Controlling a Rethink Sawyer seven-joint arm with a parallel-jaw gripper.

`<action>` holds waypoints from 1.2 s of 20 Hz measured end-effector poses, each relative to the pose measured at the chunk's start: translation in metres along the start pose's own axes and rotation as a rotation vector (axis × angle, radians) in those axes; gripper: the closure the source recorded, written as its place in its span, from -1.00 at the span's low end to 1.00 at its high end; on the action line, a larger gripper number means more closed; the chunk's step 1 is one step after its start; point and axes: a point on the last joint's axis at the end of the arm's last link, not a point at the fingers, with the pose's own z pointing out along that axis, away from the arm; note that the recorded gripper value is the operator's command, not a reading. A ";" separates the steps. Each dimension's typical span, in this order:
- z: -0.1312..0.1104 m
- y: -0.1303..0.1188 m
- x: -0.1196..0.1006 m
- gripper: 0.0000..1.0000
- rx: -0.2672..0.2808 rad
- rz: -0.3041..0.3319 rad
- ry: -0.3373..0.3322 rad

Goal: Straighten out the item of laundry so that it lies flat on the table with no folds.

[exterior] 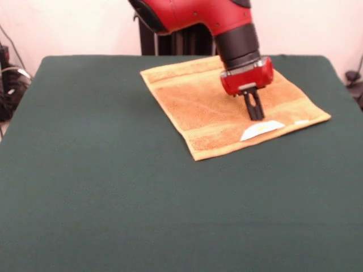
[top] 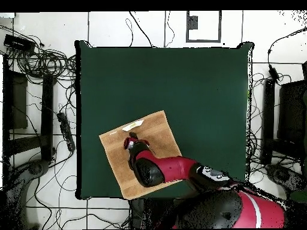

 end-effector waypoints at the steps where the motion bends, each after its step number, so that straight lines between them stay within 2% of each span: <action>1: 0.001 0.002 -0.001 1.00 -0.002 -0.002 0.001; 4: 0.004 0.006 0.000 1.00 0.013 0.003 0.010; 7: 0.003 0.009 0.001 1.00 0.069 0.016 0.010; 12: -0.028 0.007 0.001 1.00 0.169 0.008 0.021; 15: -0.044 0.003 -0.001 1.00 0.196 0.006 0.031; 16: -0.064 -0.003 -0.004 1.00 0.226 0.013 0.049; 19: -0.090 -0.011 -0.009 1.00 0.264 0.033 0.075; 24: -0.160 -0.039 -0.027 1.00 0.367 0.115 0.129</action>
